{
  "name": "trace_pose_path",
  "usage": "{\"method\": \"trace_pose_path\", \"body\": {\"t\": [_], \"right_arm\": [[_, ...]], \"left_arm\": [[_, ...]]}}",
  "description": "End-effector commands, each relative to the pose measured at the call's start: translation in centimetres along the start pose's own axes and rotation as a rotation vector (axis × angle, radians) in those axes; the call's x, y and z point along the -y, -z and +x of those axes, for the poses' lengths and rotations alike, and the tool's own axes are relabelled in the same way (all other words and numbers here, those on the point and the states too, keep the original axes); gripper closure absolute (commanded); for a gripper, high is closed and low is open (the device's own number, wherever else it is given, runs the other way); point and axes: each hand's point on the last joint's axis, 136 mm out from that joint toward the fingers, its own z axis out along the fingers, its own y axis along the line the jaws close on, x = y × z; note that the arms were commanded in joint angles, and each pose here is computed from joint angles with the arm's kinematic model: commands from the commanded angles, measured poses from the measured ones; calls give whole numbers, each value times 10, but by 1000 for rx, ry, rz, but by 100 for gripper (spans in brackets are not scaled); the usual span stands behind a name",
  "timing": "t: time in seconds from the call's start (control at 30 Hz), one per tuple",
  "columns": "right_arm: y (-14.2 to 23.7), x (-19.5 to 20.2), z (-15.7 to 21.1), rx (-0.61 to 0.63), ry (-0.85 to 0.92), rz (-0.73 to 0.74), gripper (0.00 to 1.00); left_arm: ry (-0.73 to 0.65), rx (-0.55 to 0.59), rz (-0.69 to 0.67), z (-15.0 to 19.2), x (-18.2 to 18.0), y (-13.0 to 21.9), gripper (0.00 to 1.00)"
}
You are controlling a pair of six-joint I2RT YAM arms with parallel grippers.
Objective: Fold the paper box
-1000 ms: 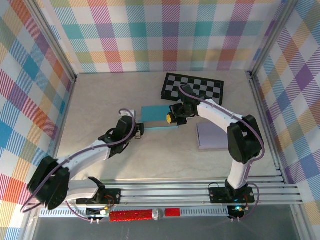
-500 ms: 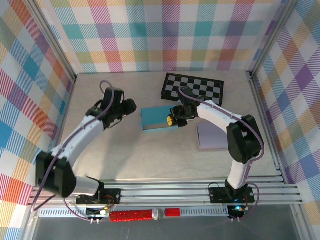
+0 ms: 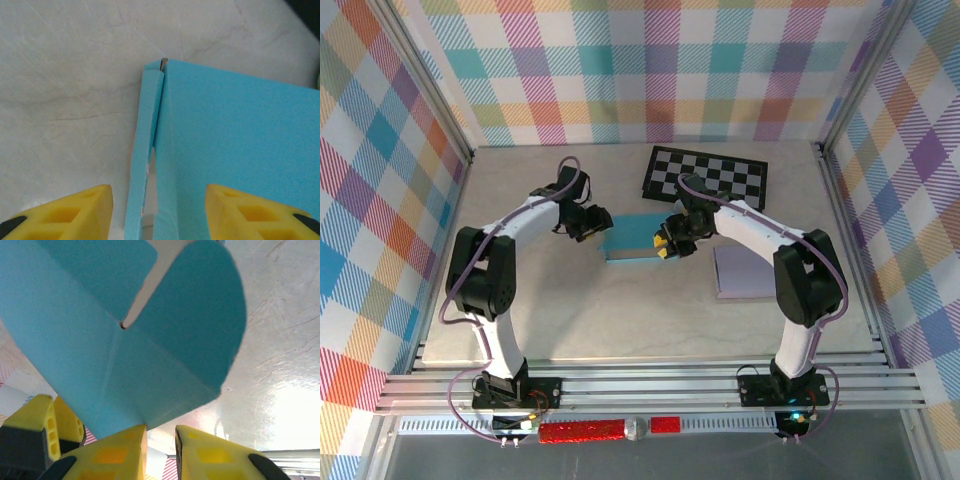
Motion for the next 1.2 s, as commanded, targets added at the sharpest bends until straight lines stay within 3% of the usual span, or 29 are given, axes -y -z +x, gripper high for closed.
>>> {"method": "trace_pose_path", "body": {"t": [0.0, 0.27, 0.47, 0.67, 0.93, 1.17], "right_arm": [[-7, 4, 0, -30, 3, 38, 77], [-7, 2, 3, -55, 34, 47, 74], [28, -15, 1, -23, 264, 42, 54], [65, -21, -31, 48, 555, 24, 42], [38, -39, -60, 10, 923, 74, 37], [13, -38, -88, 24, 978, 182, 38]], "left_arm": [[-47, -13, 23, 1, 5, -1, 53], [-52, -12, 25, 16, -6, -14, 64], [-64, -12, 7, 19, -10, -19, 67], [-76, -4, -1, 18, -10, -16, 67], [-84, -8, 9, 19, -9, -18, 68], [-90, -19, -3, 21, -11, -18, 69]]}}
